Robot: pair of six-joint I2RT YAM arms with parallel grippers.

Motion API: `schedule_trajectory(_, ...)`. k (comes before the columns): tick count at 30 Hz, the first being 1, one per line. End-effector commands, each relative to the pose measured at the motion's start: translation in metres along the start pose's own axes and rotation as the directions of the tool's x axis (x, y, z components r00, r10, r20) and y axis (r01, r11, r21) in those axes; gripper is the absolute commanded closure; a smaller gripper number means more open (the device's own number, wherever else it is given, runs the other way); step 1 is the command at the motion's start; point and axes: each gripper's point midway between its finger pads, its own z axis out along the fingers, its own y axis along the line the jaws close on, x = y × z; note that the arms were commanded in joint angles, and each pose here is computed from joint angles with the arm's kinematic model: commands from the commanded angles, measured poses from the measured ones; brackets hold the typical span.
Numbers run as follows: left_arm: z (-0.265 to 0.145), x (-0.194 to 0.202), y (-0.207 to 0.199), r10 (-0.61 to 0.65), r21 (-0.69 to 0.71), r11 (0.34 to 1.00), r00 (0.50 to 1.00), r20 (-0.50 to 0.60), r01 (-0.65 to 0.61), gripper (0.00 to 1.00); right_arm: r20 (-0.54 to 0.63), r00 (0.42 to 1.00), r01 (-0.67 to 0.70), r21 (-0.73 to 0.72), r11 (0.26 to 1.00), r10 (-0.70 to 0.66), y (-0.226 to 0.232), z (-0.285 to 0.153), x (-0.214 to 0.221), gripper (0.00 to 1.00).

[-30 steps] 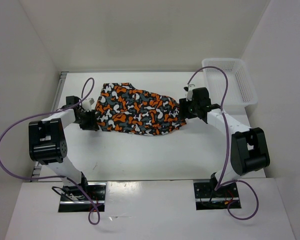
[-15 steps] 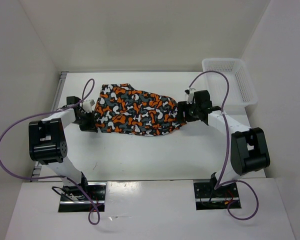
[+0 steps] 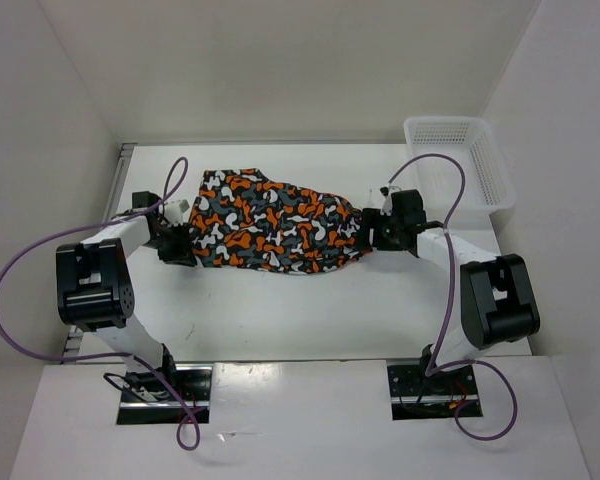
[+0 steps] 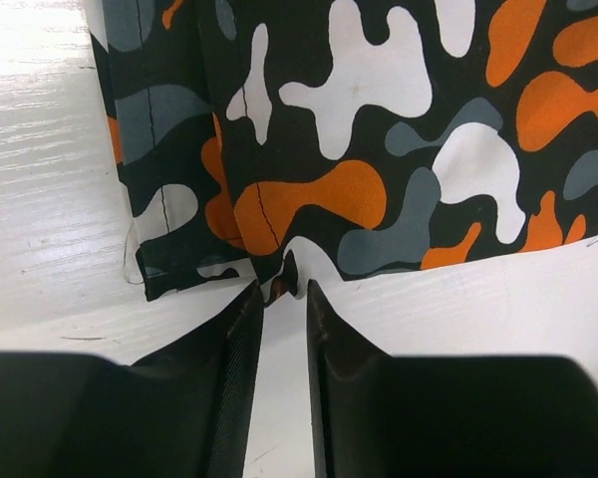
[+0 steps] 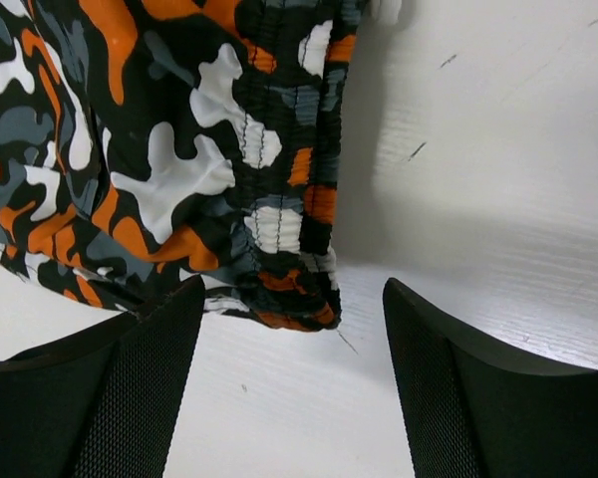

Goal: Fold and stack the shorts
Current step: Fold the shorts

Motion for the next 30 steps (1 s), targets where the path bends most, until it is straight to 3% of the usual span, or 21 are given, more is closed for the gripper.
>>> schedule_trajectory(1,-0.007,-0.005,-0.007,0.007,0.030,1.000,1.000,0.016,-0.007,0.67,0.063,0.998,-0.019,0.017,1.000,0.018,-0.006,0.006,-0.011,0.23)
schedule_trajectory(4,-0.006,-0.001,-0.009,0.003,0.040,0.999,1.000,0.009,-0.004,0.66,0.033,0.999,-0.018,-0.048,0.999,0.020,0.004,0.009,-0.003,0.30)
schedule_trajectory(7,-0.006,-0.001,-0.010,0.003,0.049,0.999,1.000,0.009,-0.004,0.68,0.023,1.000,-0.017,-0.082,0.997,0.019,0.009,0.009,0.001,0.48)
schedule_trajectory(8,-0.006,-0.001,-0.010,0.003,0.049,0.999,1.000,0.009,-0.004,0.72,0.023,1.000,-0.017,-0.082,0.997,0.019,0.009,0.009,0.001,0.60)
schedule_trajectory(15,-0.006,-0.001,-0.010,0.003,0.049,0.999,1.000,0.009,-0.004,1.00,0.041,0.999,0.039,-0.103,0.994,-0.035,0.012,0.007,-0.003,0.97)
schedule_trajectory(24,-0.048,-0.047,-0.019,0.041,0.013,0.999,0.994,0.099,-0.043,1.00,0.113,0.966,0.251,-0.194,0.949,-0.232,0.032,-0.019,-0.044,1.00)
schedule_trajectory(30,-0.072,-0.074,-0.021,0.065,-0.026,0.998,0.986,0.154,-0.062,1.00,0.150,0.936,0.352,-0.340,0.872,-0.320,0.059,-0.039,-0.066,1.00)
